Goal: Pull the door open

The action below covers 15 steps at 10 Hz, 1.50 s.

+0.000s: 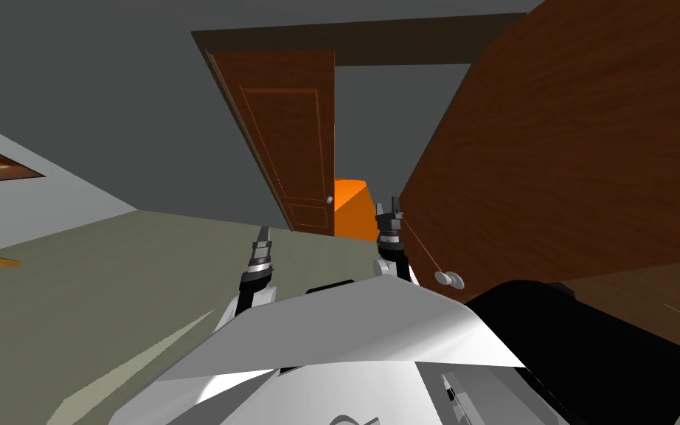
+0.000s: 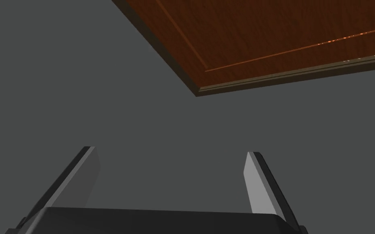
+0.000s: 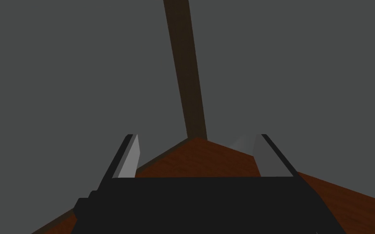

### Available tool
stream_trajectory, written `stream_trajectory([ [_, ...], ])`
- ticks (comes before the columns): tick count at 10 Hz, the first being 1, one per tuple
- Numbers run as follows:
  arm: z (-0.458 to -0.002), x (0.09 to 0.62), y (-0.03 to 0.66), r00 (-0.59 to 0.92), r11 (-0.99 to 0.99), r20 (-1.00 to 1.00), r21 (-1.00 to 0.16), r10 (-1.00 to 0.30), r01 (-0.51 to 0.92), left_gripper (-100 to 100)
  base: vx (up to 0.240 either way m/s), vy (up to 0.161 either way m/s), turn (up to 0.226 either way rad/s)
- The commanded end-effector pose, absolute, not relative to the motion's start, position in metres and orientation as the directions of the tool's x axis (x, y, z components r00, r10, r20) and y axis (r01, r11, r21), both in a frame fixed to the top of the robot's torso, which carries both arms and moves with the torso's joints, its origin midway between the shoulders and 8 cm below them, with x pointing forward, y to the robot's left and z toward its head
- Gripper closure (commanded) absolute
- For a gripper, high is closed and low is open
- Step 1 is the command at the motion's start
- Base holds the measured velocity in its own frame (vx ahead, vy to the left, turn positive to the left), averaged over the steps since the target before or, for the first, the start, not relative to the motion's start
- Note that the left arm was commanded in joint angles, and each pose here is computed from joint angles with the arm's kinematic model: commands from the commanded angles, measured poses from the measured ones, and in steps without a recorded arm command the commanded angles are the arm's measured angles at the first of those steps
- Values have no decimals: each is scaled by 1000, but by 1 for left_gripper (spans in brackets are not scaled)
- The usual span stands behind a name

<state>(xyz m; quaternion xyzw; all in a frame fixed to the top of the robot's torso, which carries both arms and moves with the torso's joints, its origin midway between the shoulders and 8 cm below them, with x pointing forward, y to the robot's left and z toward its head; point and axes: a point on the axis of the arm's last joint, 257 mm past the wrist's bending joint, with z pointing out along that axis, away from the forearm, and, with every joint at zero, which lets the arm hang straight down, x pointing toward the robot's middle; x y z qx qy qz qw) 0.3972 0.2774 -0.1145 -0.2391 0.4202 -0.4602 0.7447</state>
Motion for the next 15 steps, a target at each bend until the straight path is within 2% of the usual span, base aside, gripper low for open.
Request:
stream_trajectory([
  [1, -124, 401, 276, 226, 494, -441, -733, -869, 468, -100, 101, -56, -11],
  [15, -215, 424, 276, 206, 739, -720, -585, -663, 334, -100, 102, -63, -15],
])
